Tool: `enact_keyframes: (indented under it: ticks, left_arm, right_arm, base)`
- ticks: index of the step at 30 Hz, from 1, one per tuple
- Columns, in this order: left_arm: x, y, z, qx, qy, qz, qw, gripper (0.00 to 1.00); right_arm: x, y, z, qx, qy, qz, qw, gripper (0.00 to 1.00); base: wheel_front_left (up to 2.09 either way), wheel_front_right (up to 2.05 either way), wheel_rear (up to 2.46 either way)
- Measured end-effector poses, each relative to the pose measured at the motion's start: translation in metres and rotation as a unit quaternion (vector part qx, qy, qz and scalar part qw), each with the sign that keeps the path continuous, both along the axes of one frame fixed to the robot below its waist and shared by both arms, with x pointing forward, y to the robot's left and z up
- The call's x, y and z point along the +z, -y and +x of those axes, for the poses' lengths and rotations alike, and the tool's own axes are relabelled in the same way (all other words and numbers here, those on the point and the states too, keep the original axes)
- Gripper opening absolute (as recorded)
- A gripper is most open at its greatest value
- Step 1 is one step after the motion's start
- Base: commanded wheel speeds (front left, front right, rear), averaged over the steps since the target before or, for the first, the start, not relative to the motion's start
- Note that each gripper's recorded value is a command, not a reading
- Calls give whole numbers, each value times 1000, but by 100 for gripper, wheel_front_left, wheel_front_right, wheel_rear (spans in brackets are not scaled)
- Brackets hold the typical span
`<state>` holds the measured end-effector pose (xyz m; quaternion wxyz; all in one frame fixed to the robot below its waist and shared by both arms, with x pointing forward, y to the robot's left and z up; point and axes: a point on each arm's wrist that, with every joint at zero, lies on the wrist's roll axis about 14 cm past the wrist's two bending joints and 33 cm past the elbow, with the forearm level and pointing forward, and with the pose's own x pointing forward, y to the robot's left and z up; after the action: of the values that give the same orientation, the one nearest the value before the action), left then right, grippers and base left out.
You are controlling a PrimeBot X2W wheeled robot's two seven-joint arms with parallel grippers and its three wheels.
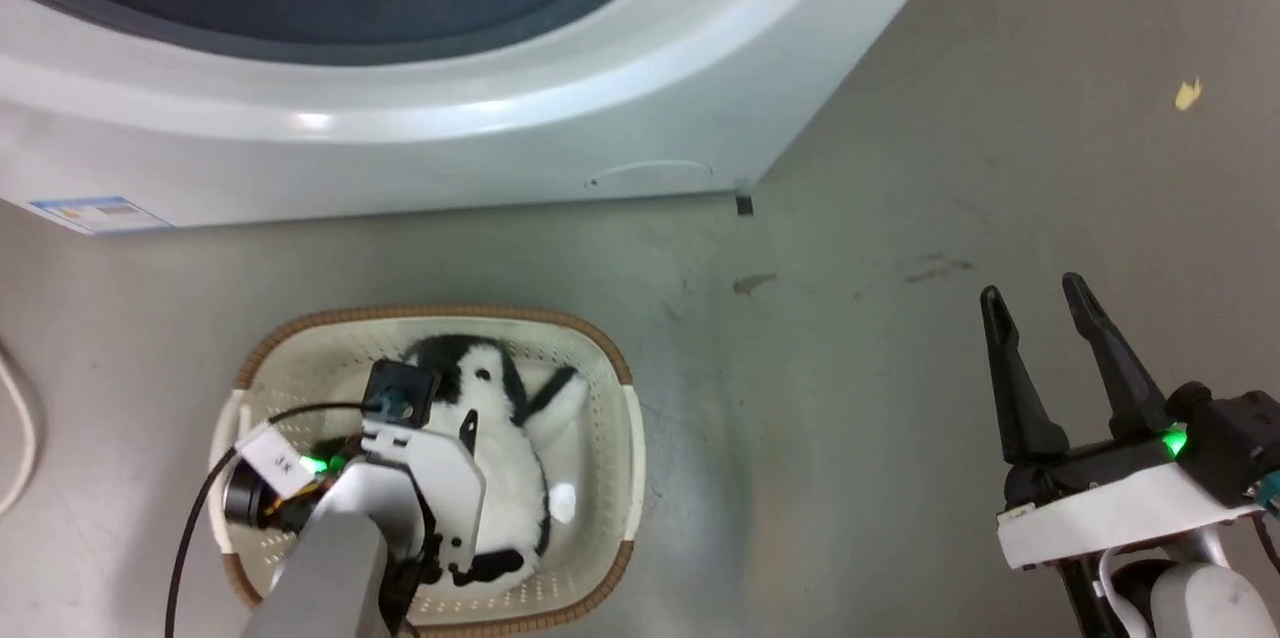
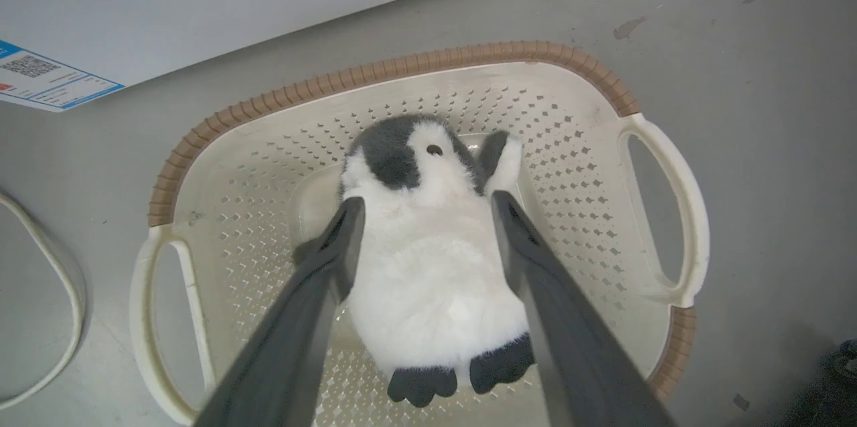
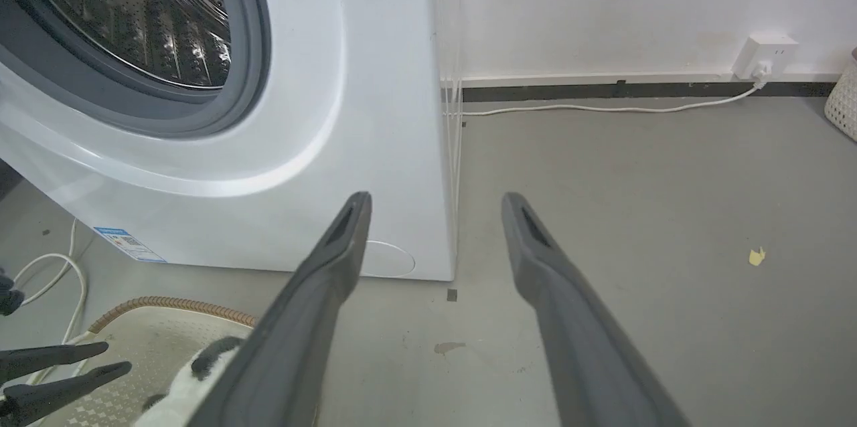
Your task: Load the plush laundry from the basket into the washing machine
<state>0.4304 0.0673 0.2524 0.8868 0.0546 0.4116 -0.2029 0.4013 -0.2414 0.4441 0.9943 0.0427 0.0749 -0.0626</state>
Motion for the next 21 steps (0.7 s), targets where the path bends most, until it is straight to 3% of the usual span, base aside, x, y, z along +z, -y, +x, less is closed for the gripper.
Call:
enact_keyframes:
  ticks: [11, 21]
  left_arm:
    - [-52, 6, -7, -36, -84, 32, 995, 100]
    - [-99, 1, -23, -53, -174, 73, 981, 100]
  right_arm:
    - [-21, 11, 3, -19, -21, 3, 1000, 100]
    - [-39, 23, 4, -38, -38, 5, 999, 100]
  base:
    - [0, 0, 0]
    - [0, 0, 0]
